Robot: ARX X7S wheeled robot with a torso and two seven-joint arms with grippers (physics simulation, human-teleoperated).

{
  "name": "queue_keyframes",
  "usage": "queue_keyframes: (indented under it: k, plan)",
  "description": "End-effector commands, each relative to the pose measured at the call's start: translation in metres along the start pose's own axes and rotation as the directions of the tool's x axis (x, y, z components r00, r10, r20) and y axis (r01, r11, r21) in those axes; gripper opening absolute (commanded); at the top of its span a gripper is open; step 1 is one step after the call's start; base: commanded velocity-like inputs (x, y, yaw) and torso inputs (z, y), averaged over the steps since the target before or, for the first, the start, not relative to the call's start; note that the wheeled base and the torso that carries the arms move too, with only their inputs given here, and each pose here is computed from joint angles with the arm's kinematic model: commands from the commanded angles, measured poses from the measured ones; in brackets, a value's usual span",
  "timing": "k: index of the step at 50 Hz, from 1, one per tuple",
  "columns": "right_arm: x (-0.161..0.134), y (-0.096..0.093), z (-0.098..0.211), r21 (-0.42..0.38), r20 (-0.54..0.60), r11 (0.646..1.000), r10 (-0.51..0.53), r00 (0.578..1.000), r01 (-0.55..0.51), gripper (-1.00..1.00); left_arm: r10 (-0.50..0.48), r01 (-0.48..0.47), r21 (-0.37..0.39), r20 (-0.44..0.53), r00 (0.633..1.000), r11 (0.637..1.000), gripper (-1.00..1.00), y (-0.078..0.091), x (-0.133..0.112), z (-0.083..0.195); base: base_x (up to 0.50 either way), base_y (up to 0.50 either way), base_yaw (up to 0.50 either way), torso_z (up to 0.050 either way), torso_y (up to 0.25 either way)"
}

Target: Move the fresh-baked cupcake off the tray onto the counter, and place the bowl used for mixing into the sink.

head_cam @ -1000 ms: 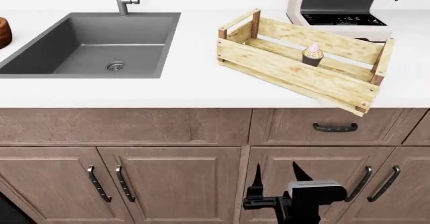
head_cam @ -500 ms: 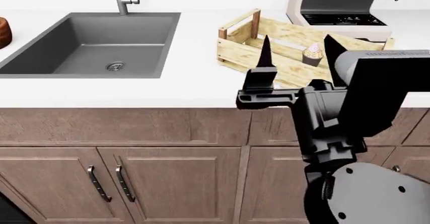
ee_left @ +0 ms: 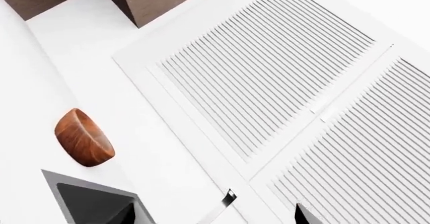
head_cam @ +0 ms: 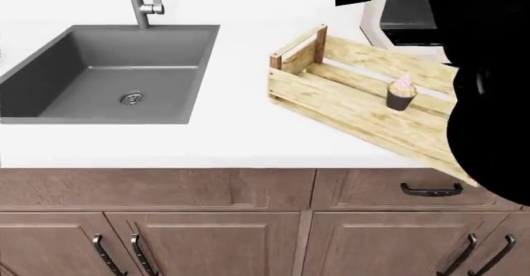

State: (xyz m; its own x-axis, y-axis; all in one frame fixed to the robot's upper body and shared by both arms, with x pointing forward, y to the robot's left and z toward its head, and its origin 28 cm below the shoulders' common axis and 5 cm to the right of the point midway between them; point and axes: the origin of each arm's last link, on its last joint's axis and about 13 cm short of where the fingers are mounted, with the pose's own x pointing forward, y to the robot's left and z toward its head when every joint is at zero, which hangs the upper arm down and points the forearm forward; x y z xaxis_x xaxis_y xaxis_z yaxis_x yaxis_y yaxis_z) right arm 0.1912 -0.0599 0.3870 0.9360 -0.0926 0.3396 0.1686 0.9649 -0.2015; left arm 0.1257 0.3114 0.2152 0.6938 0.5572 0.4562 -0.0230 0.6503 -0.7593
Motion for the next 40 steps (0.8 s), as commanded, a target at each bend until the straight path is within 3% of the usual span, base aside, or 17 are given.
queue_keyframes:
  k: [1, 4, 8, 9, 13, 15, 18, 19, 23, 28, 40]
  plan:
    - [0.0, -0.018, 0.03, -0.053, -0.019, 0.991, -0.123, 0.992, 0.122, 1.0, 0.003, -0.003, -0.003, 0.002, 1.0, 1.0, 1.0, 0.001, 0.0, 0.001, 0.5, 0.0, 0.0, 0.0, 0.0]
    - [-0.002, -0.023, 0.037, -0.087, -0.025, 0.987, -0.137, 0.99, 0.134, 1.0, 0.005, -0.005, -0.003, 0.003, 1.0, 1.0, 1.0, 0.002, 0.0, 0.0, 0.5, 0.0, 0.0, 0.0, 0.0]
    - [-0.008, -0.026, 0.049, -0.07, -0.03, 0.99, -0.124, 0.992, 0.122, 1.0, 0.007, -0.007, -0.004, 0.003, 1.0, 1.0, 1.0, 0.002, 0.0, 0.0, 0.5, 0.0, 0.0, 0.0, 0.0]
    - [-0.007, -0.029, 0.05, -0.115, -0.046, 0.986, -0.123, 0.991, 0.117, 1.0, 0.007, -0.007, -0.004, 0.003, 1.0, 1.0, 1.0, 0.002, -0.001, 0.0, 0.5, 0.0, 0.0, 0.0, 0.0]
    - [-0.004, -0.033, 0.053, -0.164, -0.081, 0.981, -0.121, 0.989, 0.106, 1.0, 0.007, -0.007, -0.005, 0.003, 1.0, 1.0, 1.0, 0.002, -0.001, 0.0, 0.49, 0.0, 0.0, 0.0, 0.0]
    - [0.006, -0.038, 0.049, -0.261, -0.139, 0.958, -0.16, 0.977, 0.119, 1.0, 0.008, -0.008, -0.005, 0.005, 1.0, 1.0, 1.0, 0.003, 0.0, 0.0, 0.25, 0.0, 0.0, 0.0, 0.008]
    - [0.004, -0.038, 0.052, -0.276, -0.145, 0.956, -0.14, 0.979, 0.096, 1.0, 0.008, -0.008, -0.005, 0.005, 1.0, 1.0, 1.0, 0.003, 0.0, 0.001, 0.0, 0.0, 0.0, 0.0, 0.0]
    - [0.008, -0.041, 0.051, -0.334, -0.161, 0.938, -0.156, 0.975, 0.095, 1.0, 0.007, -0.007, -0.005, 0.005, 1.0, 1.0, 1.0, 0.002, 0.0, 0.001, 0.0, 0.0, 0.0, 0.0, 0.0]
    - [0.01, -0.045, 0.052, -0.345, -0.178, 0.934, -0.163, 0.97, 0.094, 1.0, 0.008, -0.008, -0.006, 0.005, 1.0, 1.0, 1.0, 0.002, 0.0, 0.001, 0.0, 0.0, 0.0, 0.0, 0.0]
    - [0.015, -0.059, 0.044, -0.439, -0.244, 0.895, -0.203, 0.948, 0.078, 1.0, 0.008, -0.007, -0.007, 0.007, 1.0, 1.0, 1.0, 0.002, 0.0, 0.002, 0.0, 0.0, 0.0, 0.0, 0.0]
    - [-0.003, -0.066, 0.023, -0.35, -0.269, 0.932, -0.195, 0.943, 0.093, 1.0, 0.007, -0.007, -0.005, 0.007, 1.0, 1.0, 1.0, 0.002, 0.0, 0.002, 0.0, 0.0, 0.0, 0.0, 0.0]
